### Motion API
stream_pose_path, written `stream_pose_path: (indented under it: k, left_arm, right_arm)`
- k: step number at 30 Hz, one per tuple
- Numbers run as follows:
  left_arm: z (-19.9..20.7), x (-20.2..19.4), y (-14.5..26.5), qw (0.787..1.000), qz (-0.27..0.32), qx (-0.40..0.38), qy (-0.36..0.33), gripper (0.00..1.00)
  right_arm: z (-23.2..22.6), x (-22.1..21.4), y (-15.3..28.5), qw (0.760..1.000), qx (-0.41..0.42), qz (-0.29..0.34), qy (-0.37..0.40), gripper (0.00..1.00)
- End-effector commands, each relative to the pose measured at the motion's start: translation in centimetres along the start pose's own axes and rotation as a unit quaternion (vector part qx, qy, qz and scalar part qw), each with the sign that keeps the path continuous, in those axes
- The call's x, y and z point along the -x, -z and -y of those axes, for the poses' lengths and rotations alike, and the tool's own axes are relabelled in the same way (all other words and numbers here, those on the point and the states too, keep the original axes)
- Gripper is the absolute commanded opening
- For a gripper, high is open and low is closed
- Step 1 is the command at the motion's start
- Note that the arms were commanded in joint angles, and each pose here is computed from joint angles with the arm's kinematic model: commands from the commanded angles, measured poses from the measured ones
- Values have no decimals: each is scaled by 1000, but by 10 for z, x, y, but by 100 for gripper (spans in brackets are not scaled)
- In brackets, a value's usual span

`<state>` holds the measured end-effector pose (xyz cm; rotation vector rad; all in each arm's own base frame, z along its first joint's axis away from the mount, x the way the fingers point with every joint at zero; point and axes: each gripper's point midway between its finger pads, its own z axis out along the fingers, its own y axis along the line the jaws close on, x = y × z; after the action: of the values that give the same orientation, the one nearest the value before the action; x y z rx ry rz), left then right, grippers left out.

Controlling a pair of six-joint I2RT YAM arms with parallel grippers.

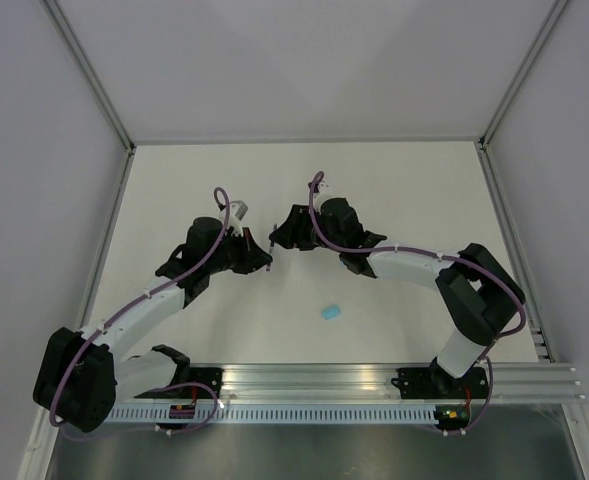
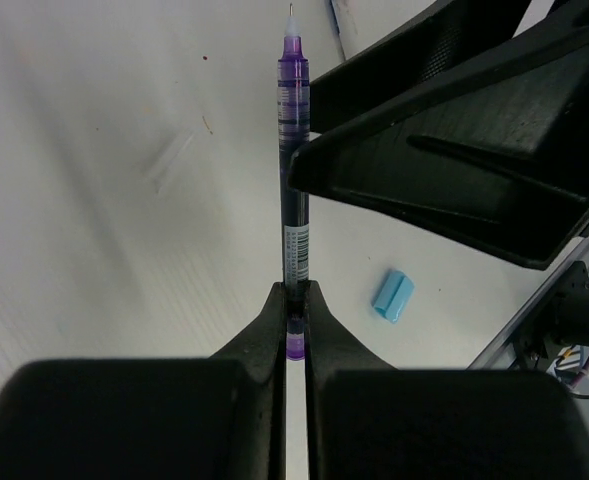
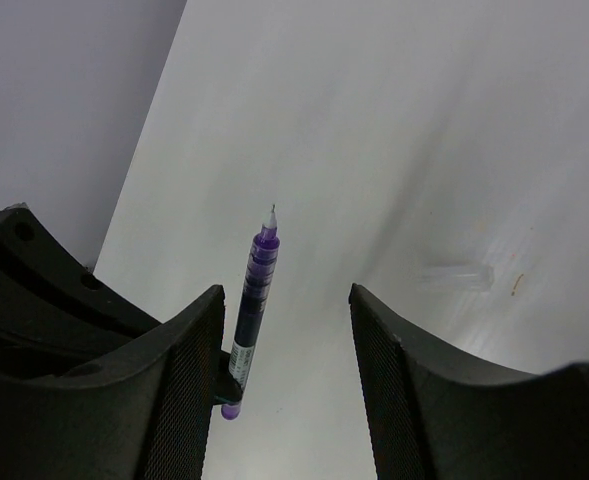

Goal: Insert the pens into the pen caps

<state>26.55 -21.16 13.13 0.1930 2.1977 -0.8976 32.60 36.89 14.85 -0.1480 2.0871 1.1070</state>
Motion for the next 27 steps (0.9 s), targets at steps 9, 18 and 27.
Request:
stream_pose_path:
  k: [9, 18, 27]
  left_arm:
    - [19, 10, 6, 999, 32, -39, -3, 2]
    - [34, 10, 13, 996, 45, -81, -10, 2]
    - [42, 11, 17, 993, 54, -105, -16, 34]
  right_arm:
    - [-34, 7, -11, 997, 69, 23, -17, 46]
    - [-45, 7, -9, 996, 85, 20, -29, 22]
    - [-67, 10, 7, 993, 115, 25, -28, 0]
